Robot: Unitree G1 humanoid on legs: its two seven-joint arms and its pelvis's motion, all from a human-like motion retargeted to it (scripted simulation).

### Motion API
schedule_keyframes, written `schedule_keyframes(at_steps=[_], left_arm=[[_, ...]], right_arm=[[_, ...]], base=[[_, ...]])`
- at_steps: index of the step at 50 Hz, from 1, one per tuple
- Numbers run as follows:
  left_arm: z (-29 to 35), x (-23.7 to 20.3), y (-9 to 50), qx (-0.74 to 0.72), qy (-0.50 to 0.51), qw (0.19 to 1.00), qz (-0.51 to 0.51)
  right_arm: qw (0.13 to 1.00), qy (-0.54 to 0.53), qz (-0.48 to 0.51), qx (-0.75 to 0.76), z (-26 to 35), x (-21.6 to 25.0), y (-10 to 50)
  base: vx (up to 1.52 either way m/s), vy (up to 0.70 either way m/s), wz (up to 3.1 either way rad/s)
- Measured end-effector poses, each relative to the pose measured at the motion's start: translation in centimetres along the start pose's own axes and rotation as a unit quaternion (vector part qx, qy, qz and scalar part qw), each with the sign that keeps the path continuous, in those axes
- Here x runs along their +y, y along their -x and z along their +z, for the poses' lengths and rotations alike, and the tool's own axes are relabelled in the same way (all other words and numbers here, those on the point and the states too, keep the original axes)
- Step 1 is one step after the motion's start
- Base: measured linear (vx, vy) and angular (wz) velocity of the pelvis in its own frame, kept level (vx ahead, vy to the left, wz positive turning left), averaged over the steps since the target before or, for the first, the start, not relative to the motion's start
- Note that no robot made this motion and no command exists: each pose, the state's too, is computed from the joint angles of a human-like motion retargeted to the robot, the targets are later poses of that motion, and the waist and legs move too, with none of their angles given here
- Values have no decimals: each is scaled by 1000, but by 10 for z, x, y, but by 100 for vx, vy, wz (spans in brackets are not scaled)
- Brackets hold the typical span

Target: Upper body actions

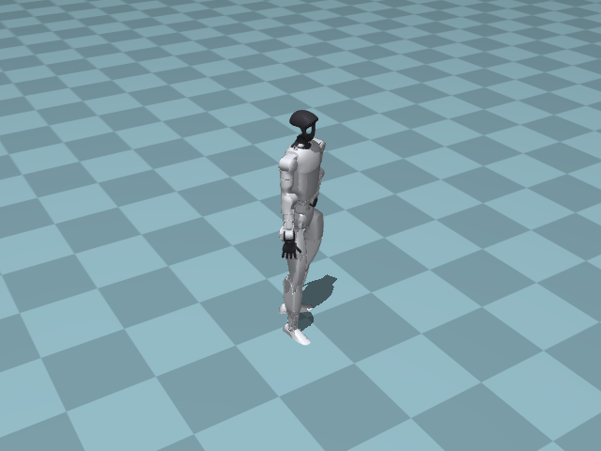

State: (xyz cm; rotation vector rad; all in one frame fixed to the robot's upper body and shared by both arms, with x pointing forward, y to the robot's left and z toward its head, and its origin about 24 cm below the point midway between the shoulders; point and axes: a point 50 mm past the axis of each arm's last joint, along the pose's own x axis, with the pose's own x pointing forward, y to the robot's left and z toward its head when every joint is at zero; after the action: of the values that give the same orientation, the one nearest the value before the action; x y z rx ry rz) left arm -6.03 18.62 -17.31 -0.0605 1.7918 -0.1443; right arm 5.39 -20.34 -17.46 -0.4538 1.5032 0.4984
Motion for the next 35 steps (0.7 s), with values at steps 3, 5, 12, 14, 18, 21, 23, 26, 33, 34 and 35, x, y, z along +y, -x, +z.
schedule_keyframes(at_steps=[3, 5, 12, 14, 18, 21, 23, 26, 33, 34, 35], left_arm=[[-1, 1, 0, 2, -42, 999, -5], [-1, 1, 0, 6, -79, 997, -7], [-8, -7, -2, 30, -150, 988, -17], [-9, -12, -3, 34, -149, 988, -25], [1, -23, -5, 24, -147, 988, -45], [13, -26, -5, 2, -154, 987, -45], [23, -26, -4, -15, -160, 986, -40], [39, -25, -2, -41, -166, 985, -26], [68, -26, 3, -88, -155, 984, -16], [70, -28, 3, -91, -154, 984, -19], [71, -30, 3, -93, -153, 984, -23]], right_arm=[[1000, -15, -8, -7, 3, -6, 1], [1000, -22, -13, -10, 4, -9, 2], [999, -30, -34, 5, 0, -17, 4], [998, -39, -39, 8, -1, -19, 5], [996, -73, -45, 13, -7, -21, 5], [992, -112, -50, 29, -16, -20, 6], [987, -143, -54, 46, -26, -18, 7], [977, -195, -53, 69, -40, -10, 7], [943, -310, -21, 120, -73, 25, 7], [938, -322, -15, 126, -77, 30, 7], [934, -333, -8, 131, -79, 35, 7]], base=[[-34, -16, -198], [-31, -8, -207], [-21, 2, -189], [-14, 9, -135], [-11, 11, -122], [-6, 10, -103], [-2, 8, -76], [-4, 10, -57], [-2, 1, -29], [2, -1, -32], [2, 0, -36]])
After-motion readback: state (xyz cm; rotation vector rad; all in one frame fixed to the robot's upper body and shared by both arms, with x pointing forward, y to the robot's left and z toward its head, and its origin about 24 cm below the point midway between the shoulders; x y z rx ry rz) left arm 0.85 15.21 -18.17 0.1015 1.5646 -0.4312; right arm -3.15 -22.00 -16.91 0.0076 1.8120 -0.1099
